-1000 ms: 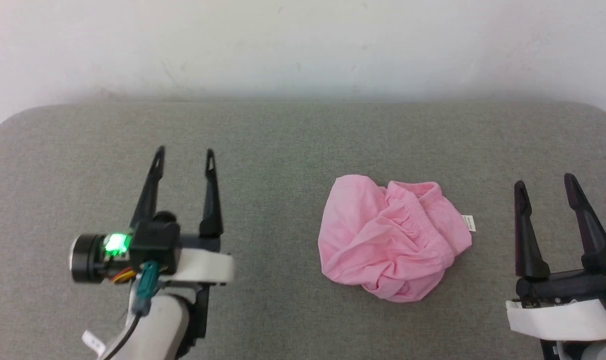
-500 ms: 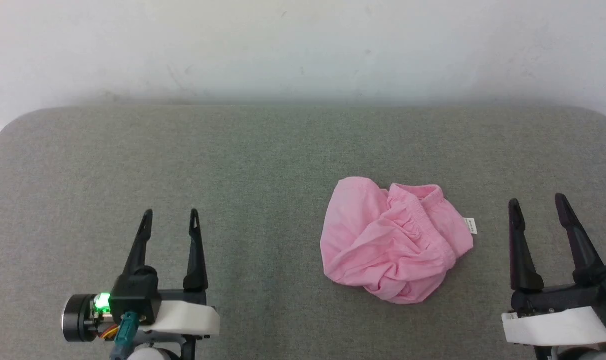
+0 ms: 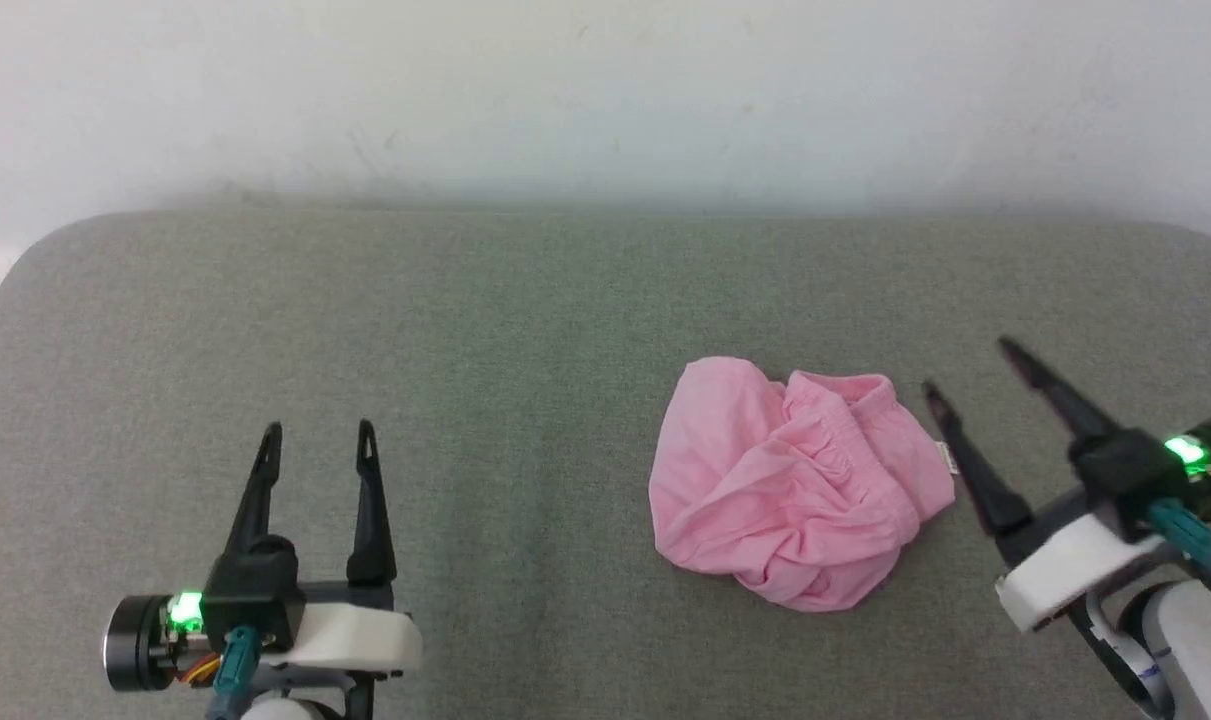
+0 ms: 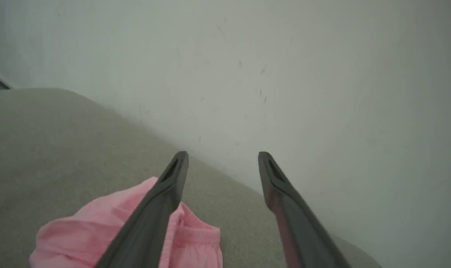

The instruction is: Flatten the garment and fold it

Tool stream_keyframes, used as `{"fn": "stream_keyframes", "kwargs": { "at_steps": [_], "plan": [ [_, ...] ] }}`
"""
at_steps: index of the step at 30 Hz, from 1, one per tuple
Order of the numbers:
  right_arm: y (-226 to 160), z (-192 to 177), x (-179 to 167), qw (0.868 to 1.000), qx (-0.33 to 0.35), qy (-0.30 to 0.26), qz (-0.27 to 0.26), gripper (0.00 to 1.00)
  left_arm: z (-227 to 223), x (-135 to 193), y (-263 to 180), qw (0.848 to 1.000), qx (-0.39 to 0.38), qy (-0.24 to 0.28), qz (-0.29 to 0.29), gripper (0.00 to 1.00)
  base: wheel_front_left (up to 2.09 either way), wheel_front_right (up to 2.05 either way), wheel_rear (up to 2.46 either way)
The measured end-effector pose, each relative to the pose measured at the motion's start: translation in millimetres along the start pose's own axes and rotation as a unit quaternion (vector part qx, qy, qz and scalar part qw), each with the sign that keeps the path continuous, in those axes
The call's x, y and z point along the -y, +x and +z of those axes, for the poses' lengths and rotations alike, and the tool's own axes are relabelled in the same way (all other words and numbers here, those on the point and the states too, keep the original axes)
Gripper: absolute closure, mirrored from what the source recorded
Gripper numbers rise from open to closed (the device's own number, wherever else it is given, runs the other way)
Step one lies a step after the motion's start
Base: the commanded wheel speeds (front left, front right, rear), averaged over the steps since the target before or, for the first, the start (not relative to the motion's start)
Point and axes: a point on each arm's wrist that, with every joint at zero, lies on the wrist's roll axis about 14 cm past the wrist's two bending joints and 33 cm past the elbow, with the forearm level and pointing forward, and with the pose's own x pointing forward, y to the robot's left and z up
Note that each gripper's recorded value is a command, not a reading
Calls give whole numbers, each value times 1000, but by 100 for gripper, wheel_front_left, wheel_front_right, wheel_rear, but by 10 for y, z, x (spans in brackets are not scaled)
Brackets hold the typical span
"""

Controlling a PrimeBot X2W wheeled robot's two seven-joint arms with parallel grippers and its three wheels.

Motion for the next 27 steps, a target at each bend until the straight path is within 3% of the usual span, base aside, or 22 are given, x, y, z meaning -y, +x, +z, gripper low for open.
{"fn": "stream_keyframes", "kwargs": {
  "at_steps": [2,6,8,11,14,22,23,24,25,27],
  "plan": [
    [-17,-277,-119,996,-72,-4,51,0,-41,-28,-34,1000,-7,0,6,0,0,0,0],
    [9,-567,-177,976,-186,-7,114,0,-103,-40,-46,1000,-17,2,7,0,0,0,0],
    [-22,-717,-220,959,-248,11,135,0,-135,-40,-48,1000,-22,2,9,0,0,0,0],
    [-148,-964,-336,922,-346,22,171,0,-186,-27,-53,999,-30,0,10,0,0,0,0],
    [-170,-1065,-480,895,-395,35,205,0,-243,-22,-48,999,-39,-3,13,0,0,0,0],
    [-213,-1431,-821,840,-470,54,265,0,-381,-43,18,998,-58,-5,26,0,0,0,0],
    [-219,-1468,-861,838,-470,54,272,17,-402,-43,22,998,-61,-5,27,0,0,0,0],
    [-190,-1481,-894,841,-462,59,274,88,-414,-51,28,998,-63,-4,29,0,0,0,0],
    [-133,-1471,-916,847,-450,66,276,100,-423,-63,31,997,-64,-4,31,0,0,0,0],
    [53,-1383,-928,866,-409,63,279,100,-447,-88,27,997,-68,-2,35,0,0,0,0]
  ]
}}
